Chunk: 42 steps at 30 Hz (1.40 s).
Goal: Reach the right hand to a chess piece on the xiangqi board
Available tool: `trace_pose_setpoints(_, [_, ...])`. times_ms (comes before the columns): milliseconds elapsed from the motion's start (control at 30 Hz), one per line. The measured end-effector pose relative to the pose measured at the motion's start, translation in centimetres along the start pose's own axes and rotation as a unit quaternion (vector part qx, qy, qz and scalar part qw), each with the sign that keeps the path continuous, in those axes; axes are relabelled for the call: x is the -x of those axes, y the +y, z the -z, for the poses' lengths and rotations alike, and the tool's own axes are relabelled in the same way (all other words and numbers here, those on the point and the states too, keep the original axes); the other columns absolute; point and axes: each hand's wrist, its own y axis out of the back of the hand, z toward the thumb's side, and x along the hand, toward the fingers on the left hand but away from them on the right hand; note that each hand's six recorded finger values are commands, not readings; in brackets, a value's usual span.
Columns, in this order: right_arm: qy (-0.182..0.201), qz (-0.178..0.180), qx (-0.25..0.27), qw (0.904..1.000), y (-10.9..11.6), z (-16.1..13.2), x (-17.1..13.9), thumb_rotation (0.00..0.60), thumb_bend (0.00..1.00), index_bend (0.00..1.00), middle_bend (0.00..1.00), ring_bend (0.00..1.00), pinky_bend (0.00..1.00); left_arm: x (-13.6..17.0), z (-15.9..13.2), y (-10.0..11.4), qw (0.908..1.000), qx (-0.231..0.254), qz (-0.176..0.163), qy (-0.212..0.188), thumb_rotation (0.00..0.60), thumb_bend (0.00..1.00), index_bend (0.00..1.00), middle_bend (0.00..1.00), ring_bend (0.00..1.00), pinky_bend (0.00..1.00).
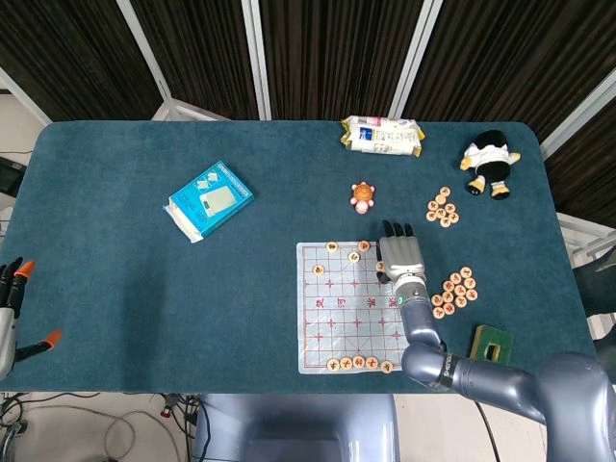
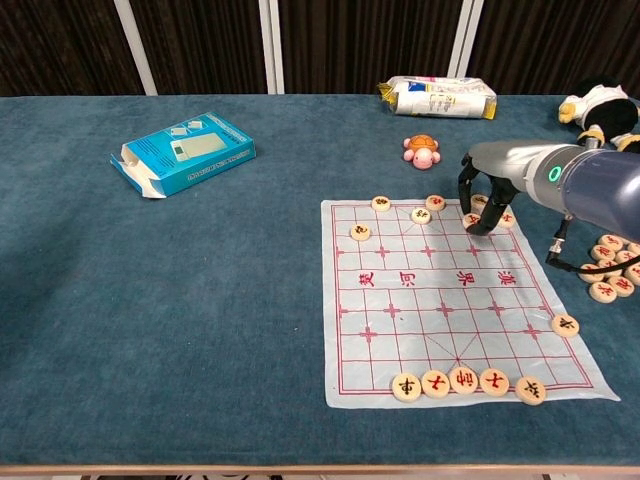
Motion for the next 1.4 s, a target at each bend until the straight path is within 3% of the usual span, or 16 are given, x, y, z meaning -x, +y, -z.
trace_pose_setpoints(1067, [-0.004,-0.009,0.003,1.0000,-0.9,-0.1,0.4,0.600,0.40,0.52,0.00,0.00,0.00,-0.1,0.0,-0.1,1.0000,-0.001,0.001,0.000,0.600,0.01,0.00,0.00,0.00,0.05])
trace_pose_setpoints(1400, [-0.004,-0.014,-0.001,0.9999,-1.0,0.0,0.2,0.600,0.40,0.43,0.00,0.00,0.00,-0.1,0.0,0.0,1.0000,0.000,0.001,0.002,0.600,0.01,0.00,0.00,0.00,0.05])
